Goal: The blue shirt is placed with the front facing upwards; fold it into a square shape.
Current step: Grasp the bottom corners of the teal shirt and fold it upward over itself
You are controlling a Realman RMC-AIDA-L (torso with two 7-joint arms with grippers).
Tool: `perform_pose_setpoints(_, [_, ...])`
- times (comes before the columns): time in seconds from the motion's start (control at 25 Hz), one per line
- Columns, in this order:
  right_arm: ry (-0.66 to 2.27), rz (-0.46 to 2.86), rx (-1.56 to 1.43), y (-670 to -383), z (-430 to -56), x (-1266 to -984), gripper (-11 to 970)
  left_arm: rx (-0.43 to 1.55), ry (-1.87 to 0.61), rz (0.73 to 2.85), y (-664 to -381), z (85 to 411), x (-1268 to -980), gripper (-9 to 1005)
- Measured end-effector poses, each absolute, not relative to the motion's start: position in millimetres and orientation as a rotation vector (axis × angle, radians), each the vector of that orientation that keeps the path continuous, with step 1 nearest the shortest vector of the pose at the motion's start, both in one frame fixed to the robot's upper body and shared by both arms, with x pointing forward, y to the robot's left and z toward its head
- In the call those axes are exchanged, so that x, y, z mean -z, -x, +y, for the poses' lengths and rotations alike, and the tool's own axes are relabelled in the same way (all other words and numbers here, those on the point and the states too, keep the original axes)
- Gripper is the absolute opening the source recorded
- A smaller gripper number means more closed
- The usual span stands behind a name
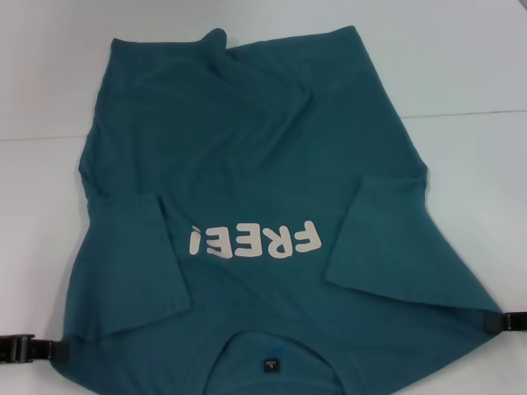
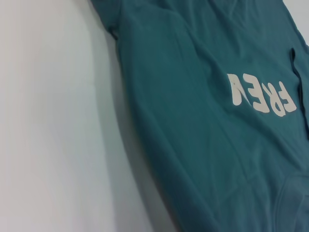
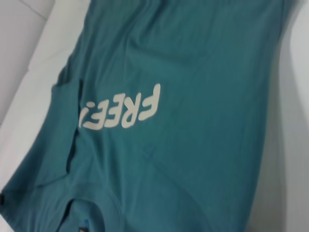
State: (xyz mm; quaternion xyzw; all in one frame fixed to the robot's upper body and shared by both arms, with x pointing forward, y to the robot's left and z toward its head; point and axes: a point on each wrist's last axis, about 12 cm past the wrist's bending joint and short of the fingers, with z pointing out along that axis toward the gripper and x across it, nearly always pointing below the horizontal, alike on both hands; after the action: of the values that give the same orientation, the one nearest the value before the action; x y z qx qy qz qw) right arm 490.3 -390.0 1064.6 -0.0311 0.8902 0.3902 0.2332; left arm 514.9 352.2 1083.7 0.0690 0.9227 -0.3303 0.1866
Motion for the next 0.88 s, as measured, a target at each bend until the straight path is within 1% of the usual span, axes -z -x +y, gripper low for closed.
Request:
perform_pose_setpoints(0.4, [0.090,2.433,-1.080,-476.0,-399.0,-1063.2,35,0.968,-0.128,2.632,-494.6,359.9,-1076.1,28])
perform_pose_setpoints(0.88, [0.045,2.407,-1.100,-446.0,-410.8,-1056.2,35,1.011,-0.097,2.641,-479.7,366.3,-1076.0,27])
